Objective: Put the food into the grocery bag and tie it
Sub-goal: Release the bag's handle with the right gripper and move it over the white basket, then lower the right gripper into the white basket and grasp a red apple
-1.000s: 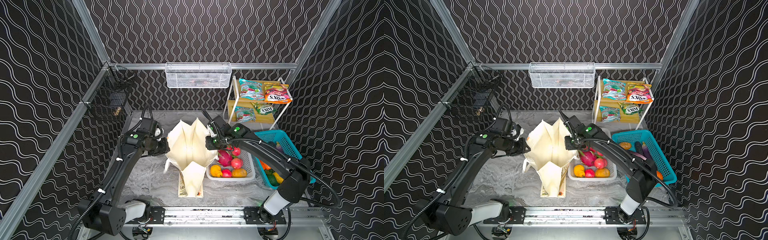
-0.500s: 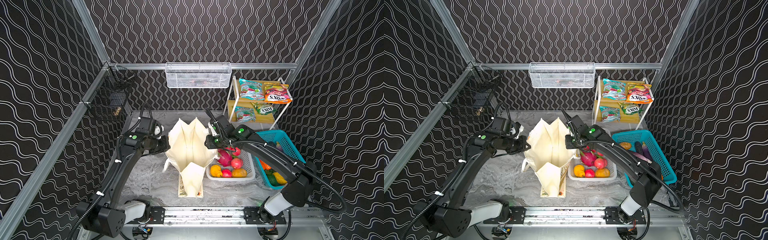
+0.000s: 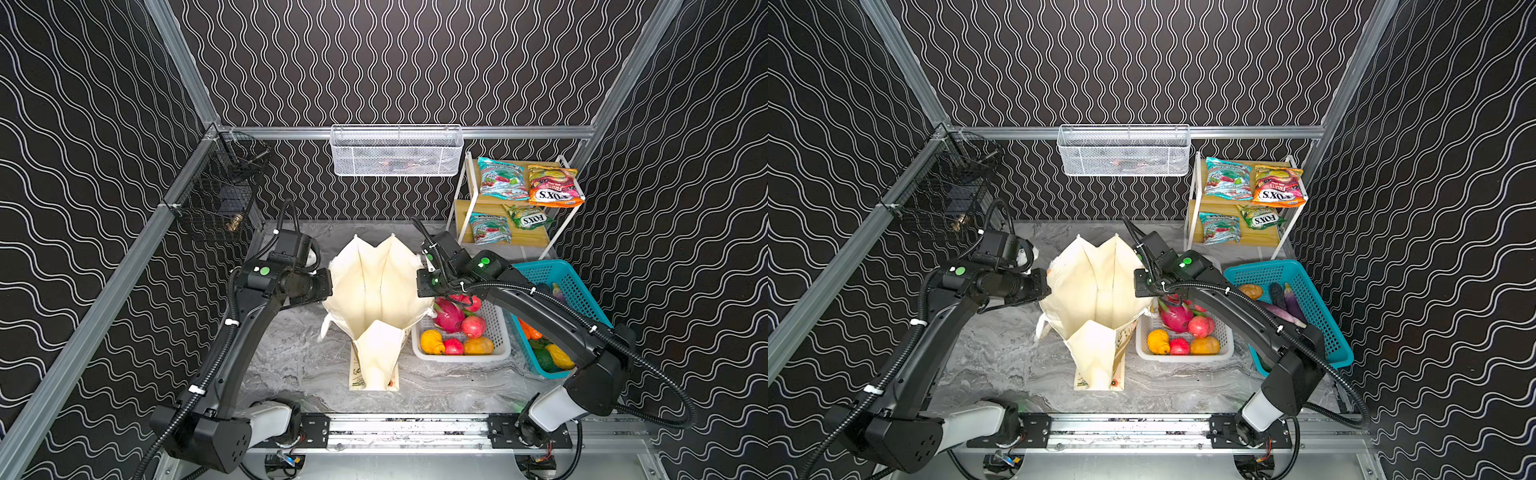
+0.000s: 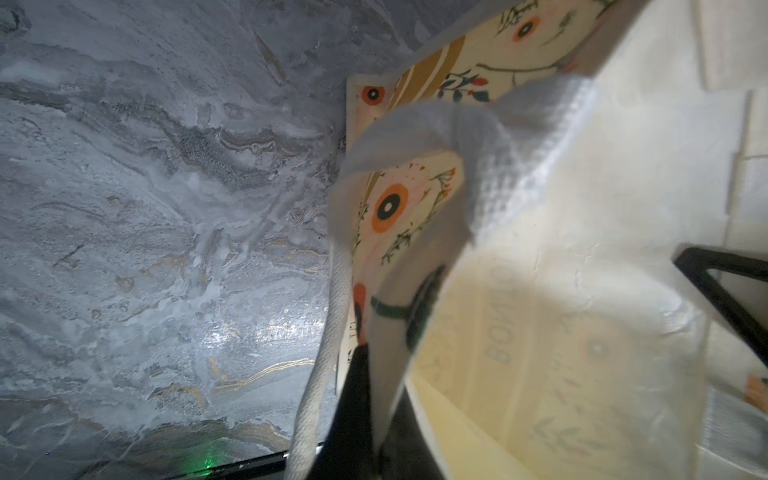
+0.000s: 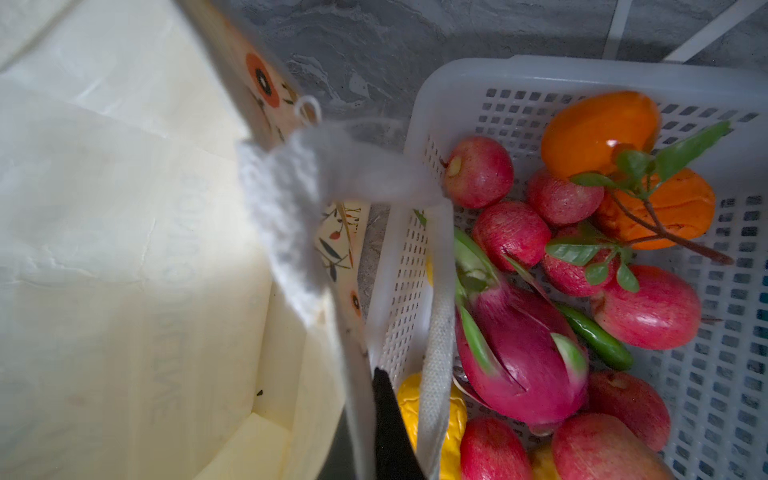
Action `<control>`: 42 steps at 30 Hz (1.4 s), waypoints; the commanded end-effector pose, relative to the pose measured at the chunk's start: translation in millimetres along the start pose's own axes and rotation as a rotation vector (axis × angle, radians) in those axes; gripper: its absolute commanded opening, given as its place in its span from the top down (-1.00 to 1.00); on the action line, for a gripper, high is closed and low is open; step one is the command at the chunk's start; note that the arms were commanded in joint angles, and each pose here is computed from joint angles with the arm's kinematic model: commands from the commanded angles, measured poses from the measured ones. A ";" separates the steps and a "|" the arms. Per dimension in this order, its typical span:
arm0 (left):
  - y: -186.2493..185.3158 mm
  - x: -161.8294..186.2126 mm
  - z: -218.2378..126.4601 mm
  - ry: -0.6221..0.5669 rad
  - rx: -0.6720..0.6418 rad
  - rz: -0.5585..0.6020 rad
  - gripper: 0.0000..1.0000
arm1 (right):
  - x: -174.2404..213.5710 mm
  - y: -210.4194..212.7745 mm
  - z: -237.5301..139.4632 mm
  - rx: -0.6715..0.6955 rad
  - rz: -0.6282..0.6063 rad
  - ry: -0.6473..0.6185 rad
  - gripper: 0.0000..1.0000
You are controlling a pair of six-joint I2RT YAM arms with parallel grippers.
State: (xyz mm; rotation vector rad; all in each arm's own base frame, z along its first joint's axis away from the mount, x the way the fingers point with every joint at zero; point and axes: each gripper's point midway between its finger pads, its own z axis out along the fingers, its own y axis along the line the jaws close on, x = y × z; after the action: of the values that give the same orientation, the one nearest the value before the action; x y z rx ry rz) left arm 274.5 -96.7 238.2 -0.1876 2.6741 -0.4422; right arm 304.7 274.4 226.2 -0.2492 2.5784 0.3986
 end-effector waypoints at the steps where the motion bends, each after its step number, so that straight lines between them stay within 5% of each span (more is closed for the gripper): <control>1: 1.6 7.9 8.1 0.035 0.005 0.016 1.00 | -3.5 5.8 -1.9 -0.028 0.000 -0.011 0.74; 12: 2.9 5.7 7.7 0.036 -0.008 0.050 1.00 | -22.3 28.6 -22.6 -0.138 0.001 -0.075 -0.21; 19: 0.5 5.9 10.8 0.040 0.008 0.056 1.00 | -49.4 28.2 -65.8 -0.167 0.054 -0.241 -0.97; 25: -6.2 4.6 10.7 0.028 0.048 0.053 1.00 | -64.6 15.8 -102.9 -0.149 0.096 -0.370 -0.98; 33: -18.6 0.2 8.2 0.010 0.114 0.055 1.00 | -58.0 -39.8 -138.3 0.065 0.270 -0.435 -0.88; 42: -19.4 2.5 7.0 0.011 0.122 0.061 1.00 | 9.4 -105.7 -95.9 0.184 0.415 -0.243 -0.67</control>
State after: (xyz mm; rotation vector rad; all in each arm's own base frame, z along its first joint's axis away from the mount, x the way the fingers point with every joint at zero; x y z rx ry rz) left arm 276.3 -114.5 235.2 -0.0936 2.6621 -0.5663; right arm 291.0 154.2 305.5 0.3083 2.2984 0.3235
